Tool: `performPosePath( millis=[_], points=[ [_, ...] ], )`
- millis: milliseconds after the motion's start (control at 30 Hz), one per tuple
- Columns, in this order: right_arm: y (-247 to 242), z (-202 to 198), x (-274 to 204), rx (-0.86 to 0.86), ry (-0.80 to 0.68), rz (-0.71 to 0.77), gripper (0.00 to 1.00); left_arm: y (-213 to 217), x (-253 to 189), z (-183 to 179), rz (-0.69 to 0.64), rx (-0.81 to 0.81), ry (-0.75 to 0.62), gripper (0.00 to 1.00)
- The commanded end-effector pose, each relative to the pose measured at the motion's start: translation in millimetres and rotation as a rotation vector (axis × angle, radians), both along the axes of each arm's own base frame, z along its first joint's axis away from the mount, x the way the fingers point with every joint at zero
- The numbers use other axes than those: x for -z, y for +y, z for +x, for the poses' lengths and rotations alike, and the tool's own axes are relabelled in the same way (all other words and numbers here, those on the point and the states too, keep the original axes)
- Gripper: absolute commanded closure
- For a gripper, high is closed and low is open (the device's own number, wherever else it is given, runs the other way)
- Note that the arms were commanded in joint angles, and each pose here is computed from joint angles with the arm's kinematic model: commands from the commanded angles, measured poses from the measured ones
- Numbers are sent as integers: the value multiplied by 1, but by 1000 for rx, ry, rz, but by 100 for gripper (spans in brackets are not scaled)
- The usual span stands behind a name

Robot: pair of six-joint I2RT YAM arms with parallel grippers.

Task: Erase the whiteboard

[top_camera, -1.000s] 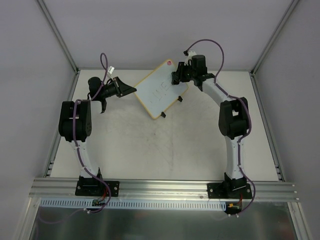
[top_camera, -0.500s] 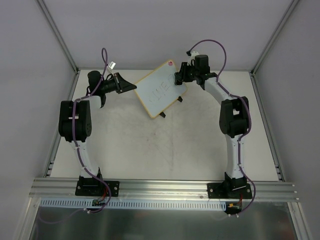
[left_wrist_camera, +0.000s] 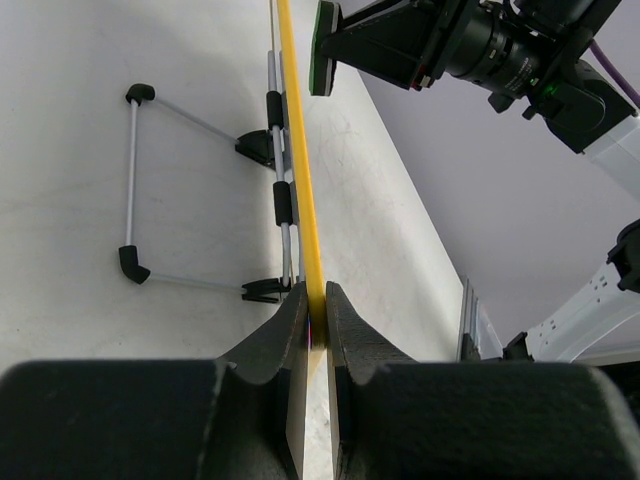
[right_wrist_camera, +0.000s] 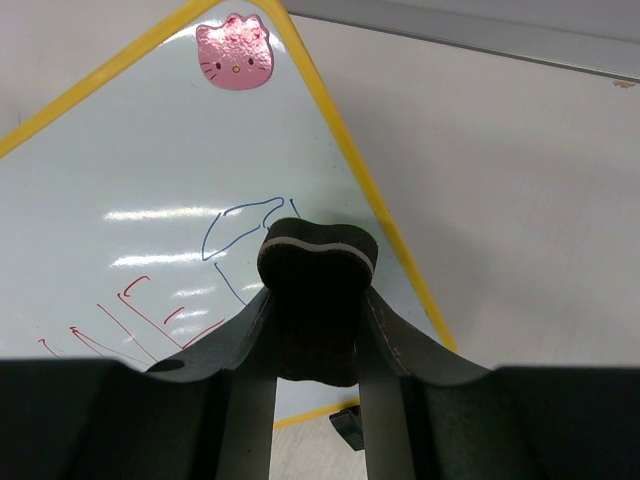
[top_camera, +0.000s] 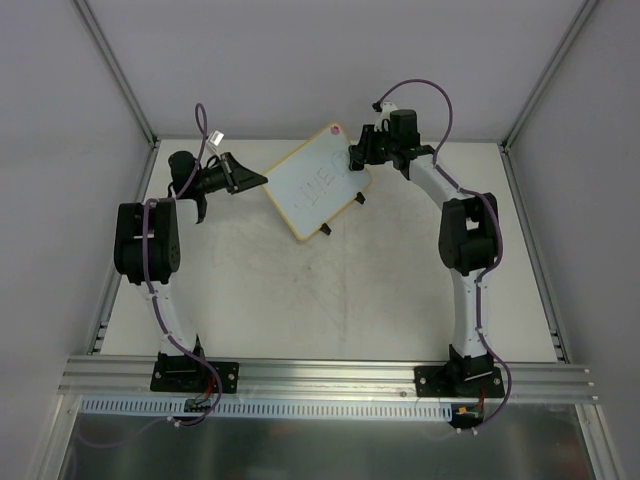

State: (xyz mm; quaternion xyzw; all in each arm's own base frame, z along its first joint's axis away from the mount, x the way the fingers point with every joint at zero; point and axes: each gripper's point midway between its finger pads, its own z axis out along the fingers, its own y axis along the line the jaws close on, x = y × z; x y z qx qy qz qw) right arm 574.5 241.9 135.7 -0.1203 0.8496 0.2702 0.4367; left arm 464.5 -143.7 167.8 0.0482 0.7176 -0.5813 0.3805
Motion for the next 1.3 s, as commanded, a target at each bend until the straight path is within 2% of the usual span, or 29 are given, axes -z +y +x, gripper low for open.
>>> performPosePath(
  millis=[0,267,833,1033,1267],
  points=[
    [7,6,-32,-32,-74,28,100,-1,-41,-15,-9,59,-157,100],
    [14,11,-34,-71,-86,12,100,-2,-28,-24,-16,79,-132,100],
    [30,17,2,-93,-46,-18,100,6,-22,-23,-6,89,-111,100],
    [41,9,6,-115,-28,-30,100,14,-13,-15,-5,95,-74,100],
    [53,-19,12,-171,27,-37,100,19,-3,-5,5,89,-39,100]
  ],
)
